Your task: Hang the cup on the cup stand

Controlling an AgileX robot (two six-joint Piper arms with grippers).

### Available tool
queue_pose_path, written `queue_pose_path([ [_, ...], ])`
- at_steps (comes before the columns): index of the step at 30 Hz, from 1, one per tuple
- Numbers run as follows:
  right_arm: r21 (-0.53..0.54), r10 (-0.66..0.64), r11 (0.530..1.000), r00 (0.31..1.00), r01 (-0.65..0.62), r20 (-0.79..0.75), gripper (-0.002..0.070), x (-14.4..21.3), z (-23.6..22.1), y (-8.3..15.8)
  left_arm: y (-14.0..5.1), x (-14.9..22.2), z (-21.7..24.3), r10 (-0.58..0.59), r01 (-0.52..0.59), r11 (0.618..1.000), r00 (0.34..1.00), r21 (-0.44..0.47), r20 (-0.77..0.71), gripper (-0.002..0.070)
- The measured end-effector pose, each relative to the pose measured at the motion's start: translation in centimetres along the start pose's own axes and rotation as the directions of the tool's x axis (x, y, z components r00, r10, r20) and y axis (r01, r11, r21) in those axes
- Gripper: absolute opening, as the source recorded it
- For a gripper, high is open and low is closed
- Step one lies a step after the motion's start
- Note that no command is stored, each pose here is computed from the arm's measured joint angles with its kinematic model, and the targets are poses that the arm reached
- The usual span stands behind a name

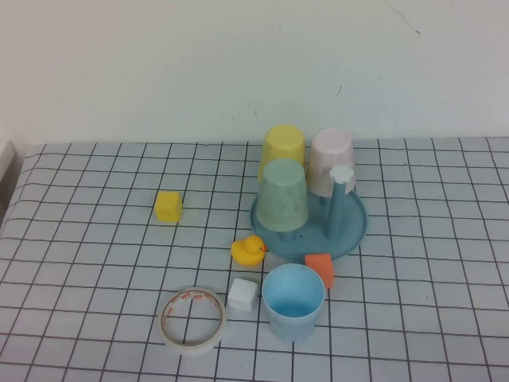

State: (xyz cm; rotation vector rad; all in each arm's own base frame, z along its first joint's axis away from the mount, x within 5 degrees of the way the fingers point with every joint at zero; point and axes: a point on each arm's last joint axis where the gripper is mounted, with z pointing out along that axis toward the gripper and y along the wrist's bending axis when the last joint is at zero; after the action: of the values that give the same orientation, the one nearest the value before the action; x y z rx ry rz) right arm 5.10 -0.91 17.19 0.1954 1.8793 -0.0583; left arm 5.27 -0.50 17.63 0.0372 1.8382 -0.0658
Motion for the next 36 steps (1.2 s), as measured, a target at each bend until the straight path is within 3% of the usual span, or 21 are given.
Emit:
queue_pose_path([
  [20, -0.031, 0.075, 0.997, 0.997, -0.075, -0.007, -0.0001, 0.0, 0.0, 0.3, 0.0, 0.0, 0.0, -0.002, 0.002, 1.0, 1.0, 0.001, 0.0, -0.0001],
  [23, -0.078, 0.186, 0.979, 0.982, -0.187, -0.014, -0.0001, 0.0, 0.0, 0.7, -0.4, -0.1, 0.0, -0.126, 0.126, 0.991, 0.992, 0.044, 0.008, -0.0001],
  [25, -0.136, 0.362, 0.921, 0.931, -0.364, -0.037, -0.0001, 0.0, 0.0, 1.3, -1.0, -0.4, -0.1, -0.35, 0.348, 0.93, 0.937, 0.115, -0.001, -0.0001],
  [27, -0.192, 0.56, 0.801, 0.823, -0.566, -0.092, -0.0001, -0.1, -0.1, 1.9, -1.7, -0.7, -0.2, -0.59, 0.586, 0.786, 0.806, 0.194, -0.043, -0.0001],
  [28, -0.233, 0.688, 0.676, 0.712, -0.699, -0.139, -0.0001, -0.4, -0.2, 2.4, -1.9, -1.2, -0.3, -0.719, 0.709, 0.662, 0.692, 0.242, -0.062, -0.0001],
  [29, -0.247, 0.725, 0.63, 0.672, -0.736, -0.153, -0.0001, -0.6, -0.3, 2.5, -1.9, -1.4, -0.3, -0.753, 0.739, 0.623, 0.655, 0.257, -0.061, -0.0001],
  [32, -0.264, 0.758, 0.583, 0.631, -0.769, -0.163, -0.0001, -0.8, -0.4, 2.7, -1.6, -1.8, -0.3, -0.798, 0.771, 0.576, 0.603, 0.273, -0.019, -0.0001],
  [36, -0.277, 0.74, 0.604, 0.655, -0.747, -0.152, -0.0001, -0.8, -0.4, 2.7, -1.1, -2.3, -0.3, -0.827, 0.789, 0.548, 0.56, 0.278, 0.042, -0.0001],
])
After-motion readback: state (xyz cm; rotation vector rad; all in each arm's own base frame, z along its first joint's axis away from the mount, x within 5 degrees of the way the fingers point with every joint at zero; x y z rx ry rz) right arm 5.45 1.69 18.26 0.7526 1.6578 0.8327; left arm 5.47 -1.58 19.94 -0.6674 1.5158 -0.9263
